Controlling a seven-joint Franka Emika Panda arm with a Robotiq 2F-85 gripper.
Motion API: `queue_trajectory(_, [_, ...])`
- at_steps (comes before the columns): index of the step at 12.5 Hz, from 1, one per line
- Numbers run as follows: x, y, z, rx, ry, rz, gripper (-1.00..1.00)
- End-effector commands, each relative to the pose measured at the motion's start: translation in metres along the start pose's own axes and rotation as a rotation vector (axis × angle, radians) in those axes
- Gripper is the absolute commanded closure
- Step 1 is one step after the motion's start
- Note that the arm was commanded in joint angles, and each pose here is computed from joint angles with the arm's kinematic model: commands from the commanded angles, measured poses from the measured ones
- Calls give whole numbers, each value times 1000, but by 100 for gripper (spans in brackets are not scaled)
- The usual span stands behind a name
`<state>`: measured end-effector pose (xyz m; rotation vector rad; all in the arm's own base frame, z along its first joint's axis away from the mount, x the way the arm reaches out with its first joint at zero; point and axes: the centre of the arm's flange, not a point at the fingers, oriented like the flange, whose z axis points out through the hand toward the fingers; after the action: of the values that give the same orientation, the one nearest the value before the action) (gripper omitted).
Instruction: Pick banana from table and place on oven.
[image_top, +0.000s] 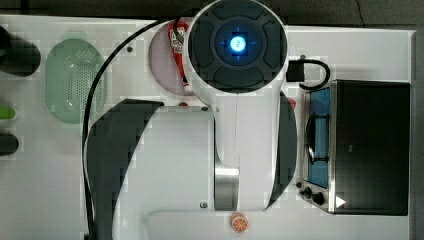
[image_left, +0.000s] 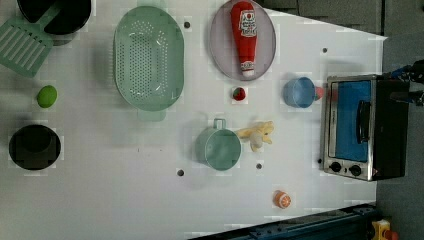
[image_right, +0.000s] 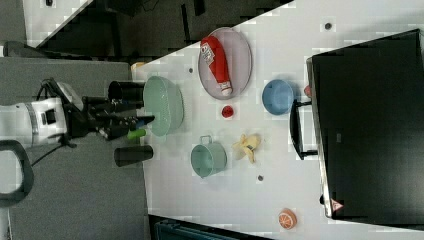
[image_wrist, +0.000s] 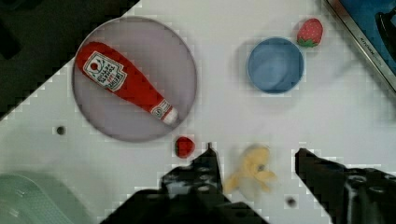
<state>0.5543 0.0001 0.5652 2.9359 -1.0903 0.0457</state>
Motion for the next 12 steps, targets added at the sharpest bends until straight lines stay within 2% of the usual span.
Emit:
queue_trajectory(1, [-112, 151, -80, -4, -33, 162, -58])
queue_trajectory(3, [-112, 150, -80, -5, -33, 162, -99])
queue_trajectory(9, [-104, 120, -26, -62, -69, 125, -100])
queue_trajectory(12, [-89, 90, 31, -63, -55, 99, -100])
